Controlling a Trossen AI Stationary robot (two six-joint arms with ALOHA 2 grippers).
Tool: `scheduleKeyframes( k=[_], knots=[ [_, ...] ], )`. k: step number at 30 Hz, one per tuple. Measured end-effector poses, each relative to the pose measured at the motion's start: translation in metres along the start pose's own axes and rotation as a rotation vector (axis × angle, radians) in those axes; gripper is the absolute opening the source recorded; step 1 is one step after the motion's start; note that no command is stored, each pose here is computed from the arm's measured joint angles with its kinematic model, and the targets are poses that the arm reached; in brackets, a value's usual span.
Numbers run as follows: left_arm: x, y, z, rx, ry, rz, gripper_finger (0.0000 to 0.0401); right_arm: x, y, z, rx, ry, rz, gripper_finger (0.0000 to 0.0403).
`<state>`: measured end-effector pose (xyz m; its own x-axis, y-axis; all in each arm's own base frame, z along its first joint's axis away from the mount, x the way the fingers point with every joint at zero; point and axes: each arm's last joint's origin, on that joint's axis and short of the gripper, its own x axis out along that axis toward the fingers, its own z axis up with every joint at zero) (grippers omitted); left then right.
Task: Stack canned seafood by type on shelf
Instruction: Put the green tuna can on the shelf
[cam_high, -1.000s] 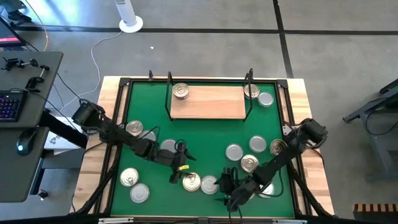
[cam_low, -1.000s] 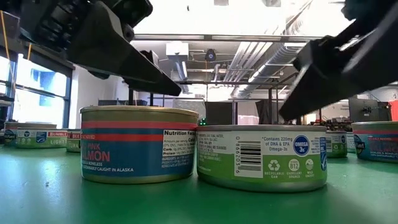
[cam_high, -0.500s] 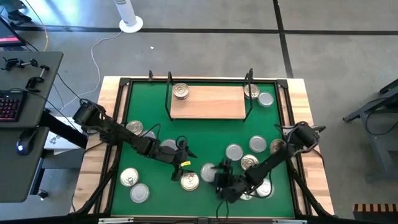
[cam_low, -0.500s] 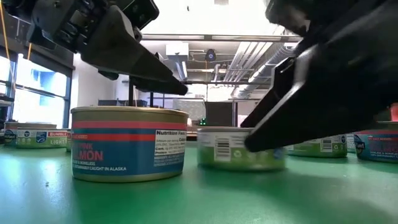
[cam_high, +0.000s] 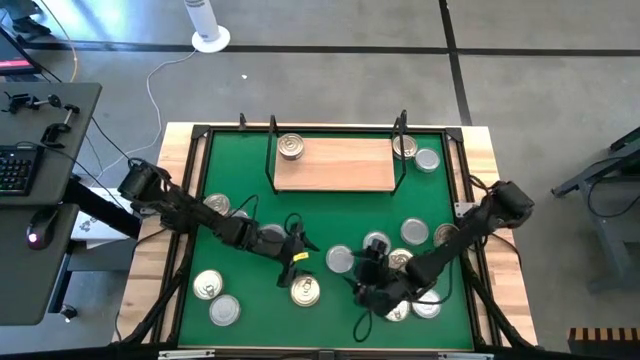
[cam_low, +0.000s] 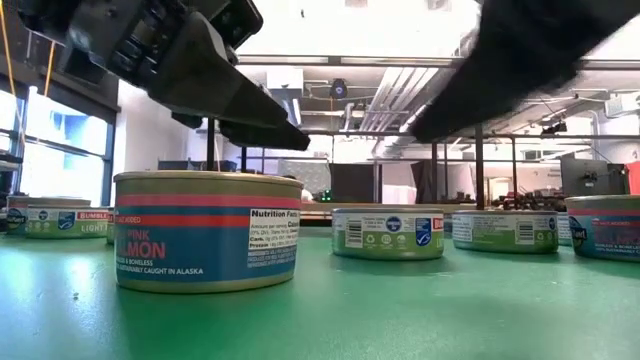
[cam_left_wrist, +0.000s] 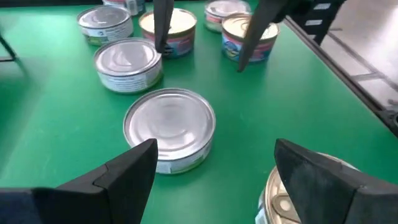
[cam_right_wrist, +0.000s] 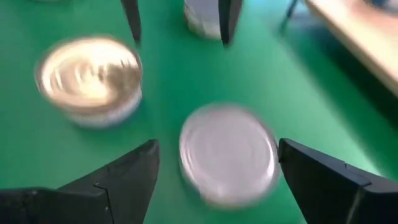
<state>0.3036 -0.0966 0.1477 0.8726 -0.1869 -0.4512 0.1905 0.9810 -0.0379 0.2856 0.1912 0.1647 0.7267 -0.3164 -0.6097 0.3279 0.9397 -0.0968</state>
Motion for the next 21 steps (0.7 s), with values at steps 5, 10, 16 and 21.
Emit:
scheduleKeyframes(
  k=[5, 10, 16, 21],
  knots=[
    [0.012, 0.022, -0.010, -0.038, 0.023, -0.028, 0.0310, 0.010, -0.001, -0.020, 0.052, 0.097, 0.049, 0.0320],
    [0.022, 0.039, -0.023, -0.073, 0.064, -0.036, 0.0310, 0.029, -0.011, -0.025, 0.065, 0.134, 0.021, 0.0320],
    [0.037, 0.043, -0.032, -0.068, 0.101, -0.057, 0.0310, 0.052, -0.021, -0.020, 0.026, 0.189, 0.060, 0.0320],
    [0.048, 0.044, -0.036, -0.060, 0.121, -0.061, 0.0310, 0.064, -0.027, -0.012, -0.029, 0.169, 0.101, 0.0320]
  ],
)
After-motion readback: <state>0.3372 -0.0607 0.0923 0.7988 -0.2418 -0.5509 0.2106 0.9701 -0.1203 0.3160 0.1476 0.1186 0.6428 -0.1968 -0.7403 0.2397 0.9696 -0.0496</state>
